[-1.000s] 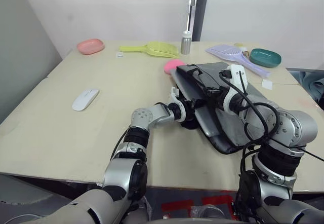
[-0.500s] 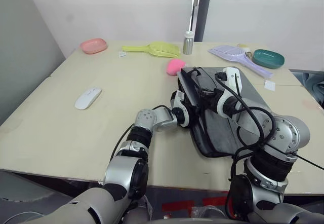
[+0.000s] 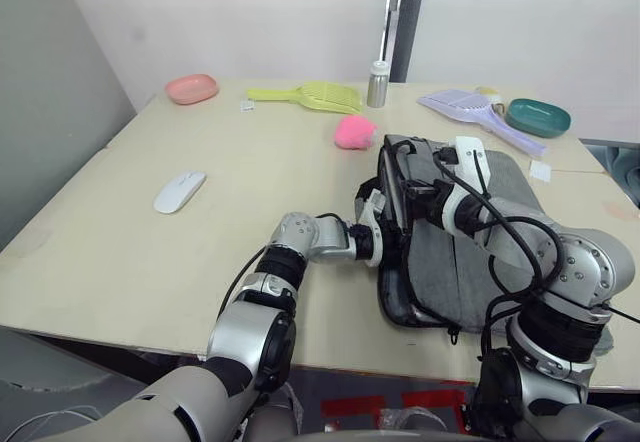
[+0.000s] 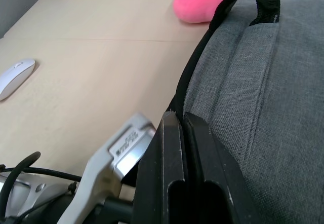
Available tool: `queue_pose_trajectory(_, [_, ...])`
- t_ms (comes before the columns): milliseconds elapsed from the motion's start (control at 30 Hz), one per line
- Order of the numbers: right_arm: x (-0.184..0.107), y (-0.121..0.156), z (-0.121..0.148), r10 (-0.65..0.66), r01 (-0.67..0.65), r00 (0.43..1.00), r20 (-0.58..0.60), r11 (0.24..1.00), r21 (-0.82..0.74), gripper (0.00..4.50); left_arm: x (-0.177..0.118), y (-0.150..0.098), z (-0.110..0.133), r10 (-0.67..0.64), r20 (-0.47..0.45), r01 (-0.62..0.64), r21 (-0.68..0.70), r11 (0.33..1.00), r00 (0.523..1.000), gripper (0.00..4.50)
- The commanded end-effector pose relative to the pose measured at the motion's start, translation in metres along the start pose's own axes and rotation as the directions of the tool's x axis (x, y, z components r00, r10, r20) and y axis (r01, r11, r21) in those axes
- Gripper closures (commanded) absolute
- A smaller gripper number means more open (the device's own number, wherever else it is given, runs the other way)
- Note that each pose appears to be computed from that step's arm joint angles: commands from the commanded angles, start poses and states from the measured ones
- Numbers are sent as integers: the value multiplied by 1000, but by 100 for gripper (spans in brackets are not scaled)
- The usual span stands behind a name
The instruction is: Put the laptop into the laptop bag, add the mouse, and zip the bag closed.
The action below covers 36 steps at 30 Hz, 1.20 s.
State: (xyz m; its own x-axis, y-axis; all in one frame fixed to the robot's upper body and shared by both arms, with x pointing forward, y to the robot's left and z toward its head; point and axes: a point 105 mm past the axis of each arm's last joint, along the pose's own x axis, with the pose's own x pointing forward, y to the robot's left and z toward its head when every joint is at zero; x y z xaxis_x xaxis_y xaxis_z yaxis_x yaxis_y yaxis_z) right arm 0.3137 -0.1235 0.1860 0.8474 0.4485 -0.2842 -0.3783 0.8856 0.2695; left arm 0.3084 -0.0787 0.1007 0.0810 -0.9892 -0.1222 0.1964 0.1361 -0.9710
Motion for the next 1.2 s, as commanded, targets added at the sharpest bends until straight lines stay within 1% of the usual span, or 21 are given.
queue_pose_trajectory(33, [-2, 21, 6, 110, -109, 994, 23, 994, -31, 449, 34, -53, -32, -164, -197, 180, 61, 982, 966, 421])
queue_pose_trajectory(133, [-2, 35, 1, 186, -186, 982, 15, 982, -24, 449, 34, -51, -32, -160, -201, 176, 68, 982, 967, 421])
queue_pose_trajectory(233, [-3, 45, -3, 236, -236, 972, 10, 972, -13, 449, 33, -50, -32, -164, -204, 180, 65, 981, 965, 421])
queue_pose_trajectory(300, [-3, 49, -5, 258, -258, 966, 9, 966, -4, 449, 33, -49, -30, -159, -188, 175, 68, 982, 969, 421])
queue_pose_trajectory(367, [-3, 57, -7, 291, -291, 957, 9, 957, -2, 449, 33, -48, -24, -166, -157, 178, 65, 982, 974, 421])
queue_pose_trajectory(433, [-3, 62, -6, 311, -311, 950, 20, 950, 14, 449, 32, -49, -15, -176, -103, 183, 63, 981, 979, 421])
queue_pose_trajectory(500, [-3, 62, -6, 307, -308, 951, 27, 951, 21, 449, 32, -50, -10, -187, -70, 191, 62, 980, 980, 421])
queue_pose_trajectory(533, [-2, 58, -4, 283, -284, 959, 34, 959, 26, 449, 31, -50, -4, -191, -27, 192, 71, 979, 981, 421])
queue_pose_trajectory(600, [-1, 51, 0, 245, -246, 969, 46, 969, 35, 449, 31, -49, 3, -187, 32, 184, 76, 980, 982, 421])
queue_pose_trajectory(700, [0, 46, 2, 221, -223, 974, 50, 974, 43, 449, 32, -44, 5, -168, 56, 165, 62, 984, 984, 421])
queue_pose_trajectory(800, [1, 48, 0, 223, -225, 974, 39, 974, 41, 449, 34, -43, 9, -159, 96, 156, 40, 987, 983, 421])
queue_pose_trajectory(1000, [2, 50, 0, 224, -225, 974, 35, 973, 44, 449, 39, -46, 5, -164, 85, 161, 42, 986, 983, 421])
queue_pose_trajectory(1133, [4, 50, 0, 220, -222, 975, 35, 974, 50, 449, 42, -47, -4, -178, 48, 176, 40, 984, 983, 421])
queue_pose_trajectory(1200, [5, 49, 0, 213, -214, 977, 32, 975, 53, 449, 40, -47, -2, -182, 61, 178, 64, 982, 981, 421])
